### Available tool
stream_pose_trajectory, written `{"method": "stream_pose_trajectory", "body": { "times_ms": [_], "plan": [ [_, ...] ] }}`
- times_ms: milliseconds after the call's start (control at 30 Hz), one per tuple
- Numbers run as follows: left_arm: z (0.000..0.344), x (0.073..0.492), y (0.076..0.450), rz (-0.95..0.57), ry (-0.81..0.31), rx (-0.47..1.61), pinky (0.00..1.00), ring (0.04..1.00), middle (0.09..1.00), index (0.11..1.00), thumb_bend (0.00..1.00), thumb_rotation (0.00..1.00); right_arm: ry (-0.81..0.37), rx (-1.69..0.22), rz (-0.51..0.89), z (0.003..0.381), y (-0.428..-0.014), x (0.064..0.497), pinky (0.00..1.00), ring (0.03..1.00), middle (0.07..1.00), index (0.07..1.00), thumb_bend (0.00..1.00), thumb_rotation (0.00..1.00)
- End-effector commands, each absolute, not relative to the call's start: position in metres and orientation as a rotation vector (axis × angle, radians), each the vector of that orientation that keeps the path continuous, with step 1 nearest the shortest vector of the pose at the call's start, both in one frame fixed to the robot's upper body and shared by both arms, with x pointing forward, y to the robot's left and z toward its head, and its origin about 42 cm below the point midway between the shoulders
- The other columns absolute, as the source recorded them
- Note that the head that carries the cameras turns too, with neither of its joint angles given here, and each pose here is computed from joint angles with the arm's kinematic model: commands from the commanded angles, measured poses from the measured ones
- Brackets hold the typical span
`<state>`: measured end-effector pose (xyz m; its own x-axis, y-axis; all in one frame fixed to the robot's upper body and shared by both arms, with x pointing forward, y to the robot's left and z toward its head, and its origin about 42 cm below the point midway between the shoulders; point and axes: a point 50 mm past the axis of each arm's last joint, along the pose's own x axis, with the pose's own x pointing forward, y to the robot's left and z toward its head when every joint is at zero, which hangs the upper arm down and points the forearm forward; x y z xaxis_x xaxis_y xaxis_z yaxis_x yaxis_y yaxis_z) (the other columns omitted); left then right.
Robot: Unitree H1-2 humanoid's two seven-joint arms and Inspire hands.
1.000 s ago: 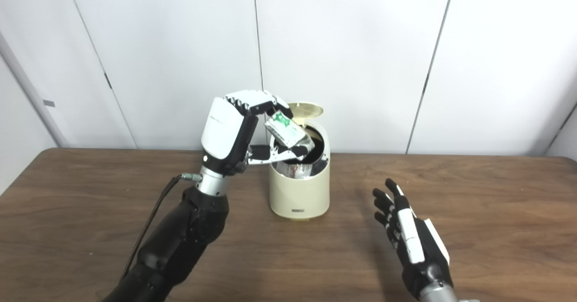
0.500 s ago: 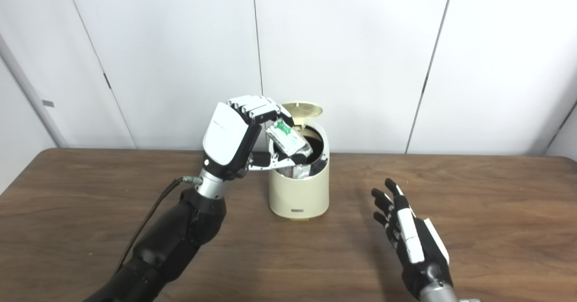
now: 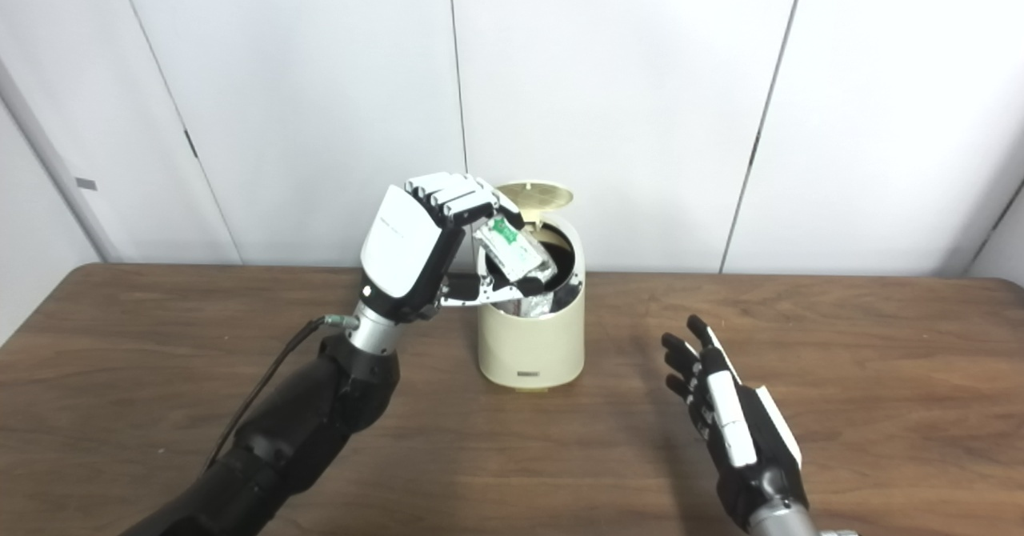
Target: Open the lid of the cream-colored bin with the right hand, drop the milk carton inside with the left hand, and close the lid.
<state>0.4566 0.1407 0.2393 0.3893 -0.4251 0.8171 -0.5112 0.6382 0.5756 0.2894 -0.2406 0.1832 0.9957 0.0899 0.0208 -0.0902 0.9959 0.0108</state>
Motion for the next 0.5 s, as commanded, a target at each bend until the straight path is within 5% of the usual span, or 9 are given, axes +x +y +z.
{"method": "stream_pose_trajectory", "body": {
  "times_ms": [0, 233, 300, 400, 433, 467],
  "plan": [
    [0.2630, 0.4633, 0.1404, 0.085, -1.280, 0.927, 0.33, 0.440, 0.489, 0.464, 0.48, 0.00, -0.094, 0.012, 0.105, 0.1989, -0.2409, 0.2912, 0.92, 0.932, 0.905, 0.994, 0.74, 0.90],
    [0.2650, 0.4610, 0.1386, 0.081, -1.211, 0.942, 0.35, 0.456, 0.525, 0.490, 0.48, 0.00, -0.101, 0.012, 0.121, 0.1995, -0.2405, 0.2910, 0.89, 0.929, 0.896, 0.994, 0.72, 0.90],
    [0.2660, 0.4593, 0.1378, 0.080, -1.182, 0.955, 0.45, 0.448, 0.527, 0.487, 0.50, 0.00, -0.102, 0.006, 0.125, 0.1984, -0.2415, 0.2915, 0.89, 0.934, 0.897, 0.999, 0.72, 0.91],
    [0.2661, 0.4575, 0.1374, 0.088, -1.151, 0.975, 0.50, 0.573, 0.607, 0.492, 0.52, 0.04, -0.098, -0.004, 0.123, 0.1983, -0.2413, 0.2911, 0.88, 0.930, 0.890, 0.997, 0.72, 0.93],
    [0.2660, 0.4573, 0.1374, 0.090, -1.141, 0.981, 0.51, 0.588, 0.631, 0.567, 0.77, 0.02, -0.097, -0.006, 0.122, 0.1986, -0.2410, 0.2908, 0.88, 0.929, 0.885, 0.994, 0.72, 0.92],
    [0.2660, 0.4571, 0.1375, 0.092, -1.130, 0.988, 0.52, 0.598, 0.643, 0.598, 0.87, 0.01, -0.098, -0.010, 0.122, 0.1988, -0.2408, 0.2906, 0.87, 0.927, 0.881, 0.992, 0.71, 0.92]
  ]
}}
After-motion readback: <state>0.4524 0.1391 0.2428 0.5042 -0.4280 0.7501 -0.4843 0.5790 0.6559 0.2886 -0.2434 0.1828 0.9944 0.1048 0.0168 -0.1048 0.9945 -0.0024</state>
